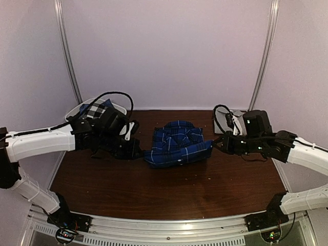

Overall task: Fold and stack the long sleeve shirts
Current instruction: Fold the 2/3-rectangle-folded shirt at the center of the board.

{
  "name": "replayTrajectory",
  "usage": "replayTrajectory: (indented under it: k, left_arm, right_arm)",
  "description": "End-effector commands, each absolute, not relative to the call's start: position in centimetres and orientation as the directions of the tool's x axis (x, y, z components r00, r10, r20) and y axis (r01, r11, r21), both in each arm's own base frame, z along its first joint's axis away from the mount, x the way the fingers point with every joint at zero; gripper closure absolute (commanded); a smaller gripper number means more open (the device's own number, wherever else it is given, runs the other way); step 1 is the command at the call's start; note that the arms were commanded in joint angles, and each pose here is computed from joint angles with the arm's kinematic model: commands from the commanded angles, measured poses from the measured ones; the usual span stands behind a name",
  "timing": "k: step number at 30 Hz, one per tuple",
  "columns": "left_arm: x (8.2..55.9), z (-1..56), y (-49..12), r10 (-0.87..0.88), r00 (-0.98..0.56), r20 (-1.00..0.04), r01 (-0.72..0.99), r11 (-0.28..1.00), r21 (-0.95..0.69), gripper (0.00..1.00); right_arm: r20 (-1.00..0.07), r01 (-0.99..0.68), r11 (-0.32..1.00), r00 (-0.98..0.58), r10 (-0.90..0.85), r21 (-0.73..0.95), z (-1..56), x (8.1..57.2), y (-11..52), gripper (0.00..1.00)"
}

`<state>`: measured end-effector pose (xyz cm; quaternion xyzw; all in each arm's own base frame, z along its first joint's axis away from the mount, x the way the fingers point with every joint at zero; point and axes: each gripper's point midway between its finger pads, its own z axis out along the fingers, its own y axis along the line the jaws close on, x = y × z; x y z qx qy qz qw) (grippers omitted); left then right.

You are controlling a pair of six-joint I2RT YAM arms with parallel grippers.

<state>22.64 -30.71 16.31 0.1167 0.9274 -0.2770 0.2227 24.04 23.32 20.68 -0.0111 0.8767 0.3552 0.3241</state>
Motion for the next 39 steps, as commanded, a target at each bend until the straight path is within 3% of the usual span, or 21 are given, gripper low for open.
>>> replayTrajectory:
  k: [1,5,10,16,22,32,39]
  left_arm:
    - [29.4,18.7,-31.3,0.115,-0.825,-0.554,0.418,0.782,-0.461,1.00]
    - [39.2,19.6,-32.6,0.071,-0.788,-0.611,0.447,0.749,-0.489,1.00]
    - [49.4,13.9,-35.7,0.035,-0.803,-0.595,0.435,0.716,-0.546,1.00]
    - [54.5,5.2,-36.6,-0.057,-0.877,-0.478,0.306,0.700,-0.645,1.00]
    - [51.1,4.8,-36.5,-0.053,-0.891,-0.450,0.291,0.695,-0.658,1.00]
    - [38.7,7.5,-33.4,-0.049,-0.885,-0.463,0.289,0.722,-0.629,1.00]
    - [36.2,7.1,-32.0,-0.080,-0.903,-0.422,0.245,0.711,-0.659,1.00]
  right_arm:
    - [-0.623,-0.209,0.795,-0.741,0.251,0.569,21.7,30.8,22.3,1.00]
    - [-0.646,-0.162,0.800,-0.691,0.326,0.577,20.8,39.1,21.1,1.00]
    - [-0.596,-0.086,0.784,-0.701,0.391,0.615,14.9,49.0,20.5,1.00]
    - [-0.478,-0.023,0.802,-0.813,0.332,0.596,5.0,54.4,22.2,1.00]
    - [-0.441,-0.033,0.825,-0.857,0.267,0.564,2.3,50.7,23.5,1.00]
    - [-0.449,-0.032,0.812,-0.845,0.290,0.583,5.2,39.1,21.7,1.00]
    - [-0.451,-0.009,0.775,-0.818,0.358,0.632,6.3,36.4,20.5,1.00]
